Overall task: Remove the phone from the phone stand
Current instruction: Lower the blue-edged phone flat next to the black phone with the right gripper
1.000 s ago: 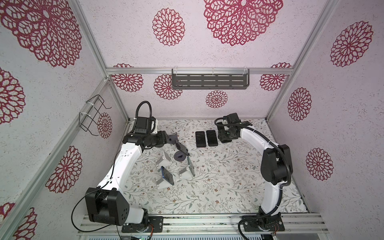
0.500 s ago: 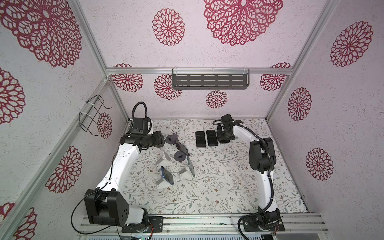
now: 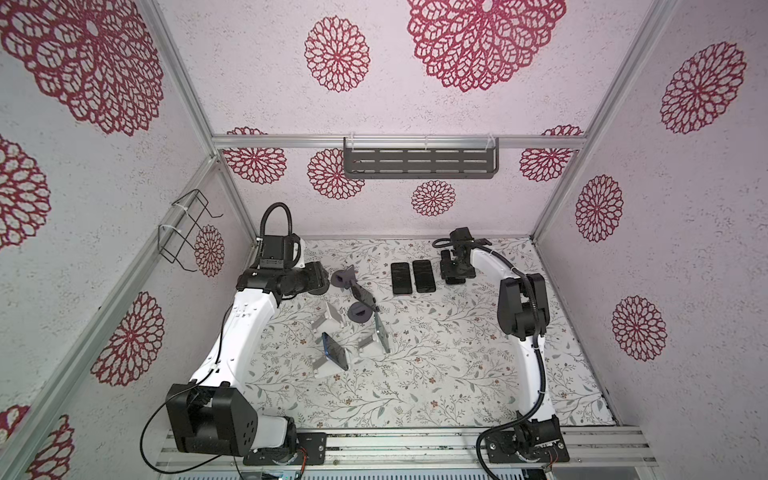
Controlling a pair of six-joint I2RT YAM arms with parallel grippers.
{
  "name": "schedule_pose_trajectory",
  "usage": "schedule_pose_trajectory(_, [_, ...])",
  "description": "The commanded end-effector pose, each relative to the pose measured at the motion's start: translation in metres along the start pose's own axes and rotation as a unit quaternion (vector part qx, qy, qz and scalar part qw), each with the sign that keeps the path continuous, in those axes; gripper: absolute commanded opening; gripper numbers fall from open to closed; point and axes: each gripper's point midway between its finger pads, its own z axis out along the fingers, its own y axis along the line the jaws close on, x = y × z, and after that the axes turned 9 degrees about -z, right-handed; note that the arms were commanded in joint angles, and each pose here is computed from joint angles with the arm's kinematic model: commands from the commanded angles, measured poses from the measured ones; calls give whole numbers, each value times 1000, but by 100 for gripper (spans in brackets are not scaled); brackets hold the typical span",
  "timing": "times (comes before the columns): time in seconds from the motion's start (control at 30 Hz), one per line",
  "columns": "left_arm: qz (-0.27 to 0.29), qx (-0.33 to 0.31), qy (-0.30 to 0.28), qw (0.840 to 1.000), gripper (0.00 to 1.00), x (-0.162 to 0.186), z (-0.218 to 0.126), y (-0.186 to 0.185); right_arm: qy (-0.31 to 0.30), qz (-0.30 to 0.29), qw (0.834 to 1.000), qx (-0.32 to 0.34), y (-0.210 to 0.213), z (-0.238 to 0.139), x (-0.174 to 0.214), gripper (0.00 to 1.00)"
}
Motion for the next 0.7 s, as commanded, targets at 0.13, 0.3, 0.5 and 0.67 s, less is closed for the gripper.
schedule_pose_trajectory(0.13, [6, 10, -8, 1000, 61, -3, -4, -2, -14, -7, 1000, -16, 9, -7, -9, 52])
schedule_pose_trajectory(0.3, [6, 12, -6, 1000, 61, -2, -3, -2, -11, -7, 1000, -11, 8, -2, -4, 66])
schedule_pose_trajectory(0.5, [4, 11, -3, 1000, 61, -2, -1, -1, -7, -8, 1000, -11, 8, 0, 0, 72])
schedule_pose_trajectory(0.67, [4, 10, -4, 1000, 61, -2, -1, -1, -5, -6, 1000, -15, 10, 1, 4, 77])
